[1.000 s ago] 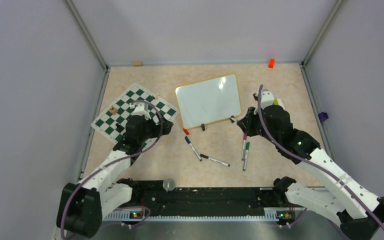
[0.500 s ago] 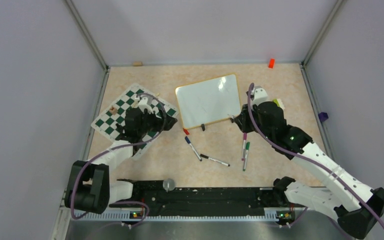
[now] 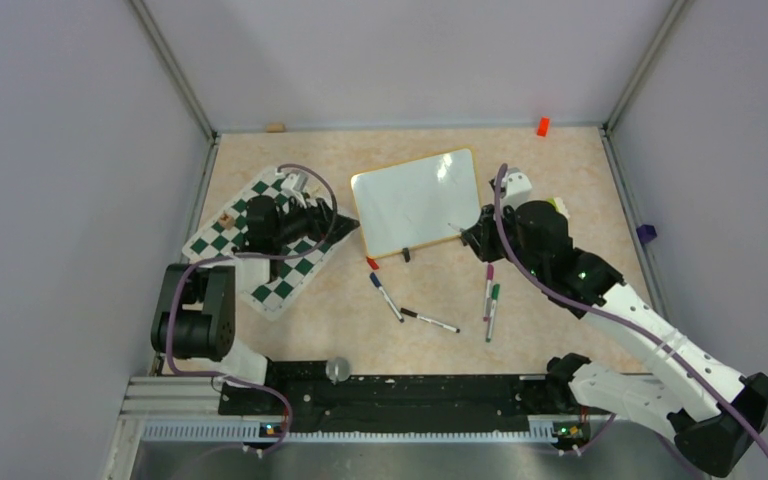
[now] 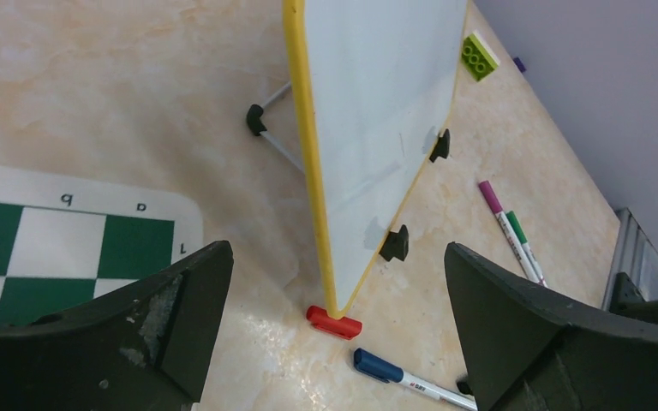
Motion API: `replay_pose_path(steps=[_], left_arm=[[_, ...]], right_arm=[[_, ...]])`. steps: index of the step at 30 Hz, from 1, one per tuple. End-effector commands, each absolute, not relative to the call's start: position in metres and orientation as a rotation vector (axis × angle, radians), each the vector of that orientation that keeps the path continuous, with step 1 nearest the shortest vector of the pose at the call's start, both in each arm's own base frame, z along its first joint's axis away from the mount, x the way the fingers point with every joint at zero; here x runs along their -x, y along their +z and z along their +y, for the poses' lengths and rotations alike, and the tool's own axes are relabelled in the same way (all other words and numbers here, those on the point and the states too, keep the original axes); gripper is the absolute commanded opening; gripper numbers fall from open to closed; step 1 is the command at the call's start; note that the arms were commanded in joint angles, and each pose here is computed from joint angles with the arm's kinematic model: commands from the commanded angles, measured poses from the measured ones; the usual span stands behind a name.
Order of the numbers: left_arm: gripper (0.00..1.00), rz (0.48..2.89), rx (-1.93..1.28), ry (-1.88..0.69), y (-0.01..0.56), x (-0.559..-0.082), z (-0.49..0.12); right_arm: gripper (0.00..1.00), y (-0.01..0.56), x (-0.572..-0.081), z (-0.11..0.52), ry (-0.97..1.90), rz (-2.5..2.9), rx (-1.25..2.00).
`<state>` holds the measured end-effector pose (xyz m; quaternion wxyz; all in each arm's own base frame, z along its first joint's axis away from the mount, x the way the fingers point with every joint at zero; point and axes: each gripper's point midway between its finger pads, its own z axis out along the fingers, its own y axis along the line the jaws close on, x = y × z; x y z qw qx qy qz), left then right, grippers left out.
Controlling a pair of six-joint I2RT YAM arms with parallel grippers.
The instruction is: Write a sentence on the whiteboard
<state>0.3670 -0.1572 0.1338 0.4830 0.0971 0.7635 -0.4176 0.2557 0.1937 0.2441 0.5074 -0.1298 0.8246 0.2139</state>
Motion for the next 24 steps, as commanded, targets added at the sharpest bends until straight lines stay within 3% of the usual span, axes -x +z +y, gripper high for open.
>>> replay_pose_path(steps=[1,11,24], left_arm=[[0.99,1.704,-0.403,-1.141,0.165,-0.37,-0.171],[0.99,1.723,-0.457,-1.312,0.155,-0.389,-0.182],[0.99,1.748,-0.398,-1.235,0.146,-0.415,-0.176]], right_arm=[[0.0,0.274,-0.262,0.198,0.551,1.902,0.309],[0.0,0.272,-0.26,0.197,0.553,1.904,0.311],[0.0,0.271,-0.265,0.202,0.554,1.911,0.317]])
